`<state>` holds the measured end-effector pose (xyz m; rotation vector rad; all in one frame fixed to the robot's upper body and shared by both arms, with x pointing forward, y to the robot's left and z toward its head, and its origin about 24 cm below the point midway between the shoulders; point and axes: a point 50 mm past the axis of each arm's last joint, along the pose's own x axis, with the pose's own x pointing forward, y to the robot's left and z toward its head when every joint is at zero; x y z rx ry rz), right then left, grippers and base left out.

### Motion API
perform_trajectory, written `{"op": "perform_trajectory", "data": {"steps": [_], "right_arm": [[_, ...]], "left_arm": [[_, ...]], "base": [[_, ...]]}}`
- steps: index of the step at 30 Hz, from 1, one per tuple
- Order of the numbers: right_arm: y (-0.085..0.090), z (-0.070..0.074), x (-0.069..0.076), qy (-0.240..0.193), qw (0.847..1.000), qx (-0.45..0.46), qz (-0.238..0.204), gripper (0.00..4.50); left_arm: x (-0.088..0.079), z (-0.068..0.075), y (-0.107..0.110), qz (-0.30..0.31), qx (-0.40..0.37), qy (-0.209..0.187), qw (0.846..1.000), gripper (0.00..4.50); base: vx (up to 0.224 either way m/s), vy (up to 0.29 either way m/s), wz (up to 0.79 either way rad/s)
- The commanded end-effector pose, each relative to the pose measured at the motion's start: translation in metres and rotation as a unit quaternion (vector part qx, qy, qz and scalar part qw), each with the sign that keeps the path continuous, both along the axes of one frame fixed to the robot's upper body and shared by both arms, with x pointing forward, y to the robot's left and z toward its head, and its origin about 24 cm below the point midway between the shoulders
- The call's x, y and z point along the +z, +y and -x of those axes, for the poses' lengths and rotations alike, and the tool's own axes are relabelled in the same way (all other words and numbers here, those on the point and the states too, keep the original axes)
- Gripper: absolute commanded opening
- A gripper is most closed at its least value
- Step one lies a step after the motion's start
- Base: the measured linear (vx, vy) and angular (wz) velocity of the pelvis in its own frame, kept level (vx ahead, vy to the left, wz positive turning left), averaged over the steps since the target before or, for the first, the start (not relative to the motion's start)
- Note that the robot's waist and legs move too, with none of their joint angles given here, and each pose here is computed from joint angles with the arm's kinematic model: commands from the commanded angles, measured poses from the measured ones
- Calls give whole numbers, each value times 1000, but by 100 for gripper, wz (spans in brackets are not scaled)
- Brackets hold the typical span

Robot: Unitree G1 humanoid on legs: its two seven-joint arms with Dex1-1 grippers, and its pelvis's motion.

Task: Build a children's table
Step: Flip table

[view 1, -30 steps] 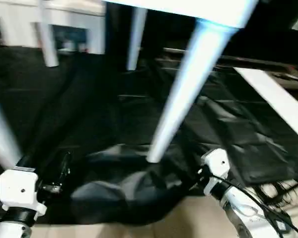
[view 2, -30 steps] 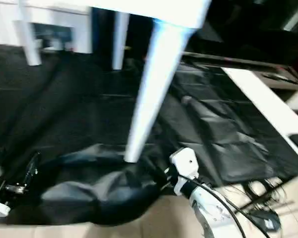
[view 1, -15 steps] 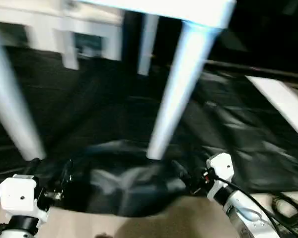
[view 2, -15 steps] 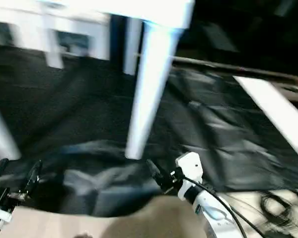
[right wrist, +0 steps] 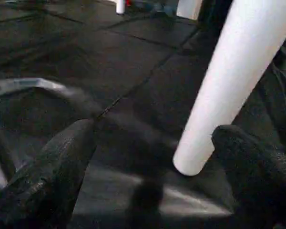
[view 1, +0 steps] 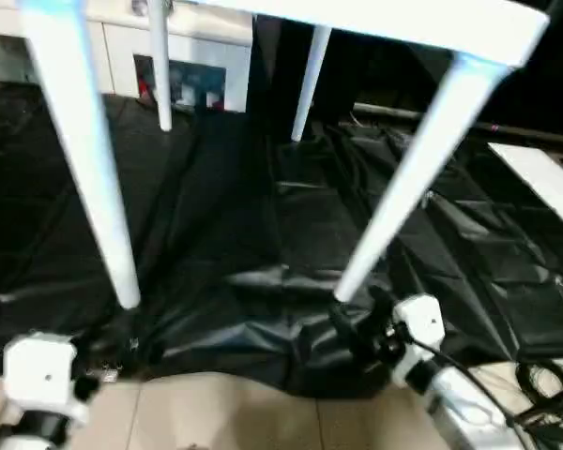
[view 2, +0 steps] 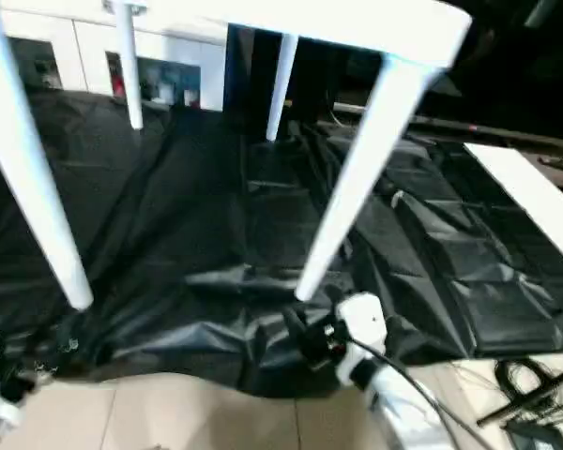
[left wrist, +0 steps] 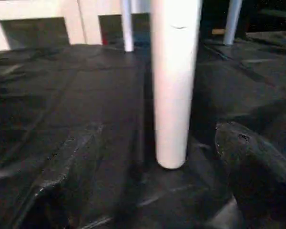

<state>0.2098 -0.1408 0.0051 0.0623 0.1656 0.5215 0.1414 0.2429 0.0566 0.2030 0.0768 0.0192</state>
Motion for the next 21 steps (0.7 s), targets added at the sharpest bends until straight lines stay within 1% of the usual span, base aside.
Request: {"op": "perform_trajectory", "data": {"steps": [1,4,9,11,13,16,18,21], "right_arm": [[-11,-3,2,-5,1000,-18,11,442],[-8,-5,2,-5,1000,-8,14,442],[-4,-10,2,0,1000,2,8,442],[0,-13,5,-12,1000,11,11,442],[2,-14,5,-19,999,21,24,442],[4,-15,6,-22,999,33,29,442],[5,-16,6,-26,998,42,33,442],[6,-16,5,-24,998,45,32,442]], "left_arm": [[-8,-1,-2,36,13,15,999,413],[-5,-4,0,22,12,3,1000,413],[-4,-9,0,24,10,2,1000,413],[-3,-11,0,24,7,1,1000,413],[-3,-12,-1,23,2,-1,1000,413],[0,-13,-2,1,-2,-12,1000,413],[1,-13,-3,-6,-3,-16,1000,413],[0,-12,-1,-8,3,-12,1000,413]], "base": [[0,0,0],[-25,-112,-2],[-62,-154,-11],[0,0,0],[0,0,0],[0,0,0],[42,-1,53],[44,-56,53]]}}
